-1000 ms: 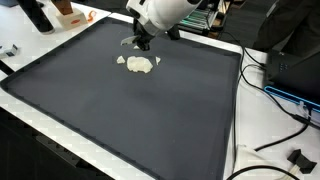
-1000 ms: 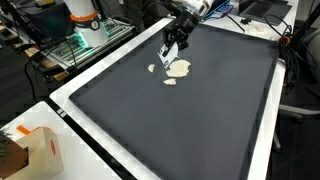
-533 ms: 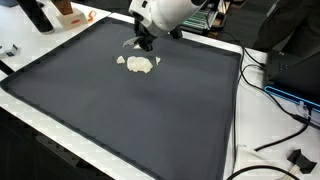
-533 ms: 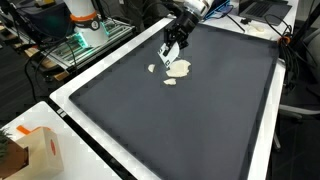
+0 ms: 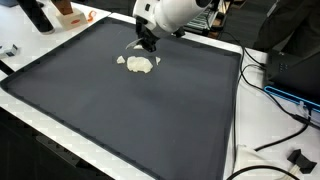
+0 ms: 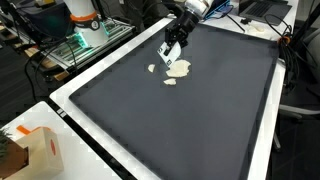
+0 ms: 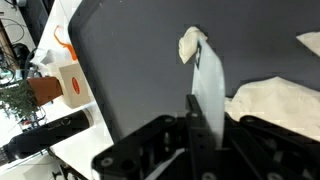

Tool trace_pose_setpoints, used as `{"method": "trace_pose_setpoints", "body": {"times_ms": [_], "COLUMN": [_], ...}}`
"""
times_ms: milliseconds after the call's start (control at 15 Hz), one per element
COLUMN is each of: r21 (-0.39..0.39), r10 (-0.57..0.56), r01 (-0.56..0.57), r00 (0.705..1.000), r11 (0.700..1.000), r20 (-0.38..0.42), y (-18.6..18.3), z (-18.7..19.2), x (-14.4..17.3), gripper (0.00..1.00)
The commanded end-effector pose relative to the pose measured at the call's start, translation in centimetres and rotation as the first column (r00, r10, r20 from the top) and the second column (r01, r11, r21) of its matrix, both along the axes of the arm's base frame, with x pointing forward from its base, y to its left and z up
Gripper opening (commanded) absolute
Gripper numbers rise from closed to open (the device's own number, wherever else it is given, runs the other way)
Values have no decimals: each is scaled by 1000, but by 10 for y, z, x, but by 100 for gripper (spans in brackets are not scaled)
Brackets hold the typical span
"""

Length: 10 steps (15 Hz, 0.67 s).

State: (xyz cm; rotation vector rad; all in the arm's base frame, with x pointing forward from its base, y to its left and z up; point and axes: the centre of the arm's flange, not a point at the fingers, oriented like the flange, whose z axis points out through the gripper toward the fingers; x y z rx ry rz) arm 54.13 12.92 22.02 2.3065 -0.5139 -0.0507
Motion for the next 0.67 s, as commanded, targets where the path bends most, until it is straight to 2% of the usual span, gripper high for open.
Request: {"method": "trace_pose_setpoints", "body": {"times_ms": [0,267,600], "r21": [54,148,267], "r10": [76,167,258], "r01": [-75,-163,-254], "r00": [997,986,966], "r11": [996,975,930], "r20": [-19,-14,23], "y": [-3,-2,-6], "z": [9,27,55], "x": [-8,-8,-11], "gripper": [1,1,1]}}
